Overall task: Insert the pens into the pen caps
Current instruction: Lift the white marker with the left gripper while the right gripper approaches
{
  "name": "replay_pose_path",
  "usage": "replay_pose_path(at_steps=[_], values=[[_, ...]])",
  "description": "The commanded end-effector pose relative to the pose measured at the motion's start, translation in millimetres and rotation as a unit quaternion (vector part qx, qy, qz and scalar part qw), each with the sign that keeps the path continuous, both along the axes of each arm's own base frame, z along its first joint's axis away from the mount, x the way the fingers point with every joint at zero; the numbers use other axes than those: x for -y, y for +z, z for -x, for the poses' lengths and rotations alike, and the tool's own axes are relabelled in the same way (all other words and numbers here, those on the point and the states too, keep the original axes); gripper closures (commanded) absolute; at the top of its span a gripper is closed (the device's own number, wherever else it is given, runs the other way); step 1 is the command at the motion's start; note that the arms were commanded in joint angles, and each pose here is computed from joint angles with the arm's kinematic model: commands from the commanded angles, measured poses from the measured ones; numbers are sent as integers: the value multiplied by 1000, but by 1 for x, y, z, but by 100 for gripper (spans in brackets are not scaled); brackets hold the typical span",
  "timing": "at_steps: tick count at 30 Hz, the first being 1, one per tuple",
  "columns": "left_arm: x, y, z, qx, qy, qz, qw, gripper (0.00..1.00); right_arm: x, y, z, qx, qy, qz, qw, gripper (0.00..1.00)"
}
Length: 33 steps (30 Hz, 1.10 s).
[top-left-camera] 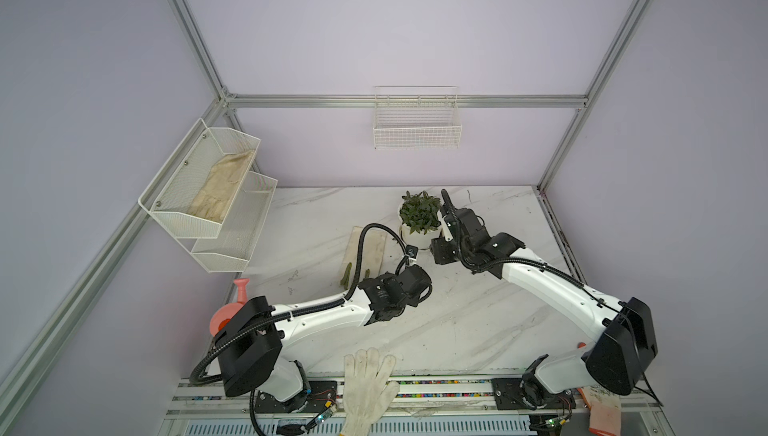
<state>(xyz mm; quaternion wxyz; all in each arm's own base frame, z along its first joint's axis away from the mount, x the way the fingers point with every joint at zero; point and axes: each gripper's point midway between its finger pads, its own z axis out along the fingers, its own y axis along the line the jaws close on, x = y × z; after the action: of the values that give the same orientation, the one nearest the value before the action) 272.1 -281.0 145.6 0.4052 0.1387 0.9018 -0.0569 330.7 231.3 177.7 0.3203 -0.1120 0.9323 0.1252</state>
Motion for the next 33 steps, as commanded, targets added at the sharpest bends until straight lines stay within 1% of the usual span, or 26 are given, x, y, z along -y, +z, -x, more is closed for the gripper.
replay_pose_path(at_steps=[1, 2, 5, 7, 9, 10, 12, 14, 16, 17, 22, 26, 30, 33], values=[[-23, -5, 1, 6, 24, -13, 1000, 100, -15, -19, 11, -45, -4, -55, 997, 43], [-20, -7, 0, 1, 13, -5, 1000, 100, -20, -22, 13, -49, 7, -61, 997, 44], [-2, 10, -3, 10, -51, 55, 997, 100, -28, -13, 15, -31, 37, -76, 996, 44], [8, 13, -4, 3, -98, 100, 990, 100, -29, -1, 15, -10, 49, -88, 995, 44], [12, 11, -7, -14, -129, 138, 982, 100, -33, 13, 16, 9, 65, -101, 993, 42], [11, 9, -8, -22, -137, 152, 979, 100, -37, 20, 16, 18, 76, -114, 990, 42], [14, 7, -9, -30, -154, 170, 973, 100, -54, 31, 19, 18, 102, -158, 982, 42], [17, 5, -7, -32, -175, 175, 968, 100, -71, 37, 20, 13, 124, -201, 972, 42], [16, 6, -6, -32, -180, 170, 968, 100, -86, 38, 17, 3, 138, -232, 963, 42], [15, 8, -6, -29, -179, 171, 968, 100, -90, 33, 12, -6, 131, -237, 963, 42], [10, 24, -8, -9, -170, 181, 969, 100, -104, 5, 3, -46, 132, -232, 963, 43], [9, 29, -9, -6, -160, 193, 968, 100, -102, -1, 8, -56, 129, -233, 962, 45], [6, 31, -10, 0, -150, 198, 969, 100, -100, -5, 24, -76, 134, -255, 954, 45], [3, 35, -14, 11, -137, 200, 970, 100, -89, -13, 27, -73, 124, -242, 960, 45]])
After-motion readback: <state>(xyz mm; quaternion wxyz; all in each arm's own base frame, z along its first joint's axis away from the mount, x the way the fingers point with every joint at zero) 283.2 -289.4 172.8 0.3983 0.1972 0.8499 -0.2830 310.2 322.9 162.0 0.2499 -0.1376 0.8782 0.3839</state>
